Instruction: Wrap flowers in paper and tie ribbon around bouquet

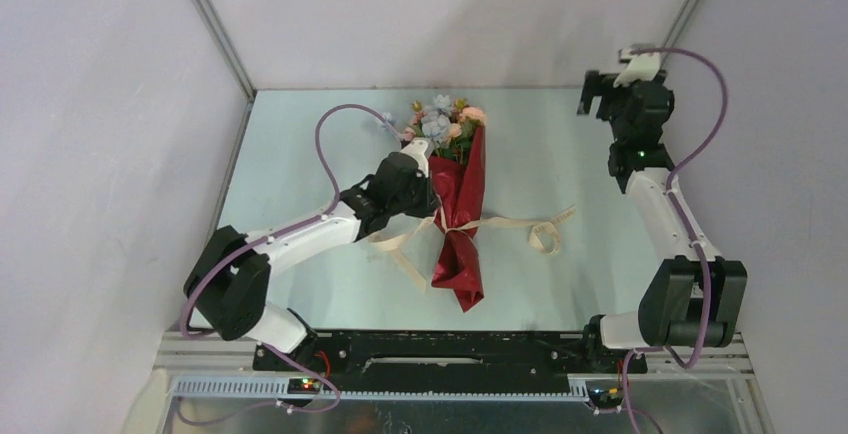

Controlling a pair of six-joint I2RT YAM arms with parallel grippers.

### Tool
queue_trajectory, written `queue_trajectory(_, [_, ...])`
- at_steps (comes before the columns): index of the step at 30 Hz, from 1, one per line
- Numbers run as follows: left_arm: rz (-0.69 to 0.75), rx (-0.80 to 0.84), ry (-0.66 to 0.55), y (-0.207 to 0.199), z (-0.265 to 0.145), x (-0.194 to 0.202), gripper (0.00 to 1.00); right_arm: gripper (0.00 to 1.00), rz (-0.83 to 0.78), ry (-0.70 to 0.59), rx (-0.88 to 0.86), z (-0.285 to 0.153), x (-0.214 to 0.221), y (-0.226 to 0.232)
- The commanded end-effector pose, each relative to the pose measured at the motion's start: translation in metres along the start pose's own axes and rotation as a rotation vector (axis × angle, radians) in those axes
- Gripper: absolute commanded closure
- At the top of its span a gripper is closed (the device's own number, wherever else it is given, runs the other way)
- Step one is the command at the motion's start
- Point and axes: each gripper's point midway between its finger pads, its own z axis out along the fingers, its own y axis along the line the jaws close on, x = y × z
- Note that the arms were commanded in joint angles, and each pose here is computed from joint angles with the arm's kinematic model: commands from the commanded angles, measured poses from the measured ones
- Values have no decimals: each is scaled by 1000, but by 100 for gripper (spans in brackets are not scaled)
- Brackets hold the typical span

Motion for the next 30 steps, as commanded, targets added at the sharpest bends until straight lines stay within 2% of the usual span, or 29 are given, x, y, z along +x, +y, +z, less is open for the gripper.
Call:
queue_trajectory(1, [-31,74,-118,-21,9,-35,100,0,320,-274,164,-21,-108,-29])
queue_trajectory(3, [-53,98,-112,-24,13,-31,100,0,429,-216,220,-35,-100,-34])
queue_trajectory(6, [-83,154,-82,-32,14,-21,100,1,592,-20,274,-63,-45,-23])
queue_trajectory(8, [-96,183,-66,-36,11,-15,100,3,583,113,251,-75,-2,-7])
queue_trajectory(11, [-99,154,-15,-30,8,-3,100,4,545,392,197,-103,80,30])
queue_trajectory(14, [-87,101,74,-21,4,14,100,4,503,554,175,-130,142,51])
queue_trajectory(21, [-50,0,168,3,-6,42,100,5,481,760,92,-177,217,87])
queue_trajectory(26, [-36,-20,169,6,-16,41,100,15,463,861,38,-193,249,103])
queue_trajectory(30, [-33,-34,152,7,-20,36,100,29,459,917,42,-195,265,107])
